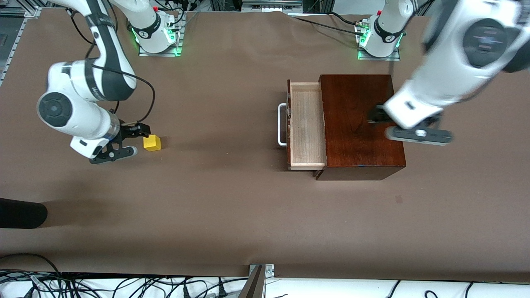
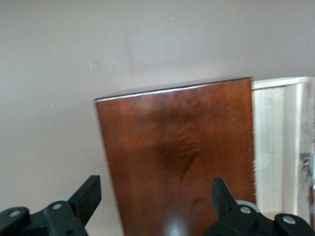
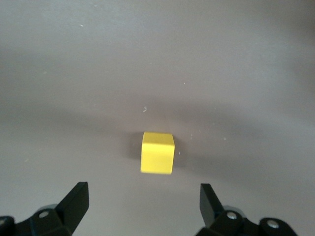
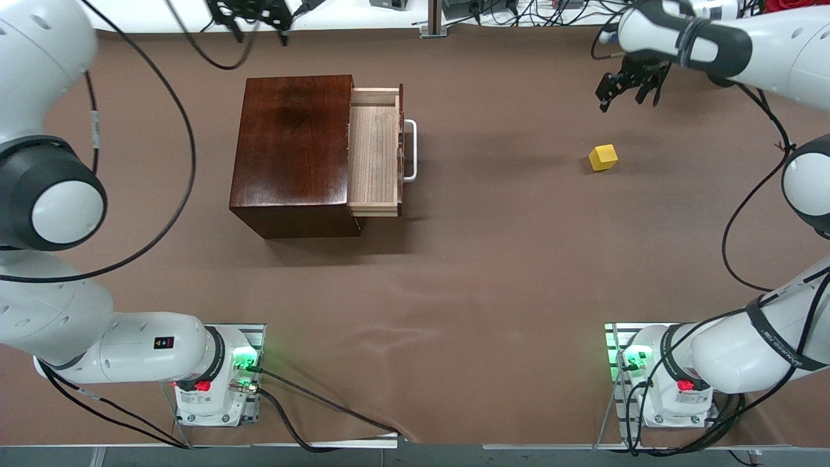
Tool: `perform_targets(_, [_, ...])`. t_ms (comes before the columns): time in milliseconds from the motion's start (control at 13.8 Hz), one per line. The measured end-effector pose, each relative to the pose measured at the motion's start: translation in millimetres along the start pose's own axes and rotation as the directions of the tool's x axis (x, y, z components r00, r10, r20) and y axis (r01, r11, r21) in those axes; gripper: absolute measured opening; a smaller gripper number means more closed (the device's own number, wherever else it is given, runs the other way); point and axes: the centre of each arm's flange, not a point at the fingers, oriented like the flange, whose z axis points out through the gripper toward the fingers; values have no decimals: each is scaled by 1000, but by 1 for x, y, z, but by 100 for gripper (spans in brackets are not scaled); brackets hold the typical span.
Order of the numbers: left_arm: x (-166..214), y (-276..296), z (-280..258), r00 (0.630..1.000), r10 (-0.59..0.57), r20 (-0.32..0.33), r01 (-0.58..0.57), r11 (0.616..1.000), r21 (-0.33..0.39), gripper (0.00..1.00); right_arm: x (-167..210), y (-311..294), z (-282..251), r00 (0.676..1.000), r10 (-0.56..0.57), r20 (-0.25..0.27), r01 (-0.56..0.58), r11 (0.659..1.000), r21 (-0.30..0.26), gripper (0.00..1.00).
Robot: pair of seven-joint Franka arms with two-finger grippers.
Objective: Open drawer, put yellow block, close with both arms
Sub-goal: 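Grasp the yellow cube with the right gripper while the left gripper withdraws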
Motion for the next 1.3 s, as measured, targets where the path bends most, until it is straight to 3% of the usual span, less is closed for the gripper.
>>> perform_targets(145, [-2,-37,-4,1000,26,11,-26,999,-39,100,-11,0,42,999,2,-51,-2,1000,-7,100])
perform_targets(289, [-11,-65,-11,1000,1,-5,-1,998,-56,100,-25,0,73,998,4,-70,-5,1000,-11,100])
perform_targets(506, [-36,-79,-20,991,-41,-126,37,999,-35,100,-33,0,95,996,6,-86,-7,1000,-15,100])
perform_targets(723, [-61,-75,-16,993,-39,-108,36,999,-28,100,-34,4,121,995,10,-104,-13,1000,-25,100])
perform_targets(1013, [-64,-72,-17,994,-32,-104,29,999,-26,100,-34,6,144,996,13,-91,-16,999,-30,96])
perform_targets(1085, [-64,-72,-17,995,-32,-97,30,999,-26,100,-35,6,146,996,13,-87,-16,999,-30,90])
perform_targets(1302, [-65,-71,-18,995,-31,-95,29,999,-26,100,-33,6,146,996,12,-91,-15,999,-31,55])
